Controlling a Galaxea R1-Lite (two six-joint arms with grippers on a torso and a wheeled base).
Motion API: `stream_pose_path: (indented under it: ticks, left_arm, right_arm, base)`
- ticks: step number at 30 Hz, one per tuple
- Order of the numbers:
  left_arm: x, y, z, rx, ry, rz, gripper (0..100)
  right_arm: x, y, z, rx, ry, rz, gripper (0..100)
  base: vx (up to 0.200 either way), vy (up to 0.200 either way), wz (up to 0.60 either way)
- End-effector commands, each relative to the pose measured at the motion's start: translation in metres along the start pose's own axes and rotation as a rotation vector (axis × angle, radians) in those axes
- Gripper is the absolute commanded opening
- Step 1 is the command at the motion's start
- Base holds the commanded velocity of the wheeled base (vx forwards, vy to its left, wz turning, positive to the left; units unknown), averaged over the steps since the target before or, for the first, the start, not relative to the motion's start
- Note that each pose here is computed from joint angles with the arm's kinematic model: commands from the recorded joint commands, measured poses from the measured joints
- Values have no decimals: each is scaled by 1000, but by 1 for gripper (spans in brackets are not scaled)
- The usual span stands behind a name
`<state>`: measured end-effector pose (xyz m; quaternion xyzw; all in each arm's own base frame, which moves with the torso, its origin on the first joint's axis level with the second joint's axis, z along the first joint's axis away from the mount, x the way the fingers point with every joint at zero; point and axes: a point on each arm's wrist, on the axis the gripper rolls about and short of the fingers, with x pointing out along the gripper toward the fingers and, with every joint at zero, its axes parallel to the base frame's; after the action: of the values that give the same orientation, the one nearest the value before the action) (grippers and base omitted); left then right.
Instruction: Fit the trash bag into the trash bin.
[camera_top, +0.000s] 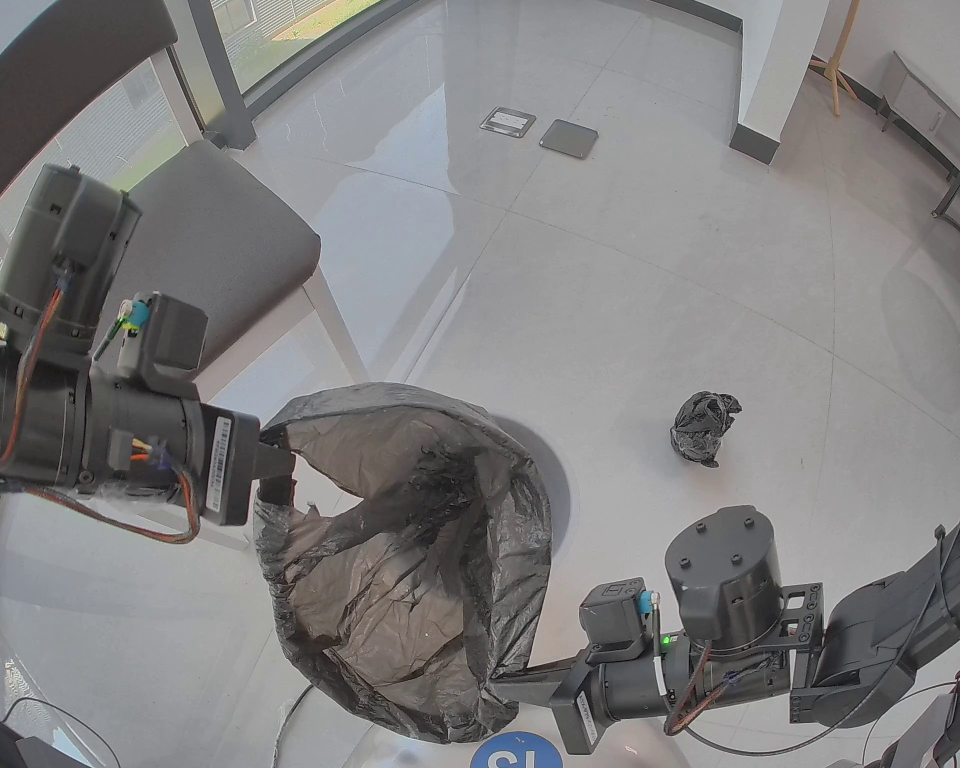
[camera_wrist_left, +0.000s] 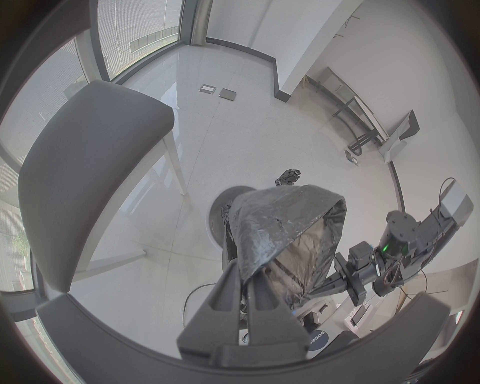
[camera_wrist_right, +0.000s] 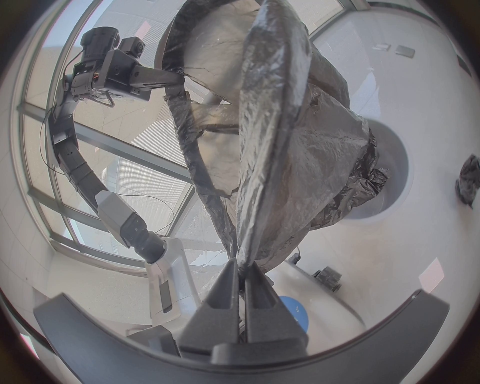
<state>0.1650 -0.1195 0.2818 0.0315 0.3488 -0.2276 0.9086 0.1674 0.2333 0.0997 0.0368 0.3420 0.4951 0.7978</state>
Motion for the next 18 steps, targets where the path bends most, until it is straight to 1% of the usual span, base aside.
stream_pose_path:
  ticks: [1, 4, 7, 10, 15, 18]
  left_arm:
    - [18, -4, 12, 2, 23, 1, 0]
    - [24, -5, 17, 4, 26, 2, 0]
    - [30, -6, 20, 4, 35, 3, 0]
    - [44, -8, 25, 5, 50, 6, 0]
    - [69, -11, 32, 7, 79, 10, 0]
    - [92, -8, 44, -6, 86, 29, 0]
  right_arm:
    - [1, -1, -7, 44, 38, 23, 0]
    - [1, 0, -11, 72, 58, 50, 0]
    - [2, -1, -12, 88, 65, 51, 0]
    - [2, -7, -11, 101, 60, 34, 0]
    - [4, -23, -10, 119, 55, -14, 0]
    - [3, -43, -6, 102, 20, -62, 0]
  base:
    - [0, 0, 0]
    - [0, 0, 0]
    - [0, 0, 0]
    - [0, 0, 0]
    - [0, 0, 0]
    - [0, 0, 0]
